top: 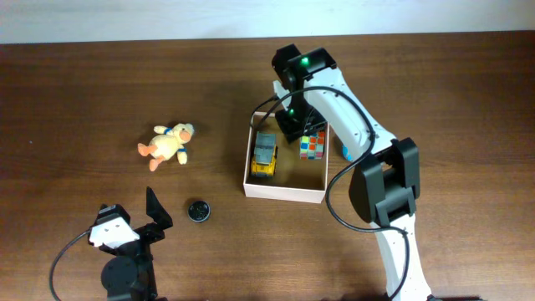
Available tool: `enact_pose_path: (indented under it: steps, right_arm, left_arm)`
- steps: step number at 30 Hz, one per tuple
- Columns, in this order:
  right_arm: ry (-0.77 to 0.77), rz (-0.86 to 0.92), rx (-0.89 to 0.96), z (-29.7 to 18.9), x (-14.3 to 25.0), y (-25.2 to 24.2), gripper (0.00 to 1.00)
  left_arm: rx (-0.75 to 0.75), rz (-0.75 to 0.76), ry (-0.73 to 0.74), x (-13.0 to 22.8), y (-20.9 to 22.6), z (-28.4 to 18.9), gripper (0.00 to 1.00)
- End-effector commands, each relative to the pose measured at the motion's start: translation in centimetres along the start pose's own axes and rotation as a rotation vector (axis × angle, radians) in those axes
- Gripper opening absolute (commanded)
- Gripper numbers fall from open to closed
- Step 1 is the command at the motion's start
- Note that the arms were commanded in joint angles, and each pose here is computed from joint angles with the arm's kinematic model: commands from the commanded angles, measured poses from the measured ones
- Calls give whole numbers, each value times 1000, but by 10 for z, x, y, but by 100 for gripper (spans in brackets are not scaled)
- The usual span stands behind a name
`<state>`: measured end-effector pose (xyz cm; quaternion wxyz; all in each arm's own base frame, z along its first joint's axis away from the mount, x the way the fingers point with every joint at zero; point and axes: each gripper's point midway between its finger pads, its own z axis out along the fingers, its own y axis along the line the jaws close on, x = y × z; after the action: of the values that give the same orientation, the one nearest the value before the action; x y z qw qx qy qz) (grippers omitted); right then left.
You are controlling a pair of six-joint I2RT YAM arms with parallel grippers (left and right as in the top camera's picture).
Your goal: Pack container
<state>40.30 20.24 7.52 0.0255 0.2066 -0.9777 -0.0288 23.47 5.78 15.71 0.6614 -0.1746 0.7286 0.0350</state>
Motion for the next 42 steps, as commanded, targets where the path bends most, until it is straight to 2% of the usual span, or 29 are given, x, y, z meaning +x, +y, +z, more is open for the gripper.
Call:
enact_pose_path:
  steps: [1, 24, 35, 42]
  right_arm:
    - [9, -29, 13, 0, 3, 8, 45]
    - [-25, -91, -24, 2, -4, 40, 45]
    - [43, -110, -21, 34, 11, 36, 45]
    - [23, -115, -22, 36, 6, 36, 45]
  left_arm:
    - [13, 16, -4, 1, -2, 0, 99]
    - [13, 16, -4, 1, -2, 0, 99]
    - [13, 16, -4, 1, -2, 0, 99]
    - [13, 16, -4, 1, -2, 0, 99]
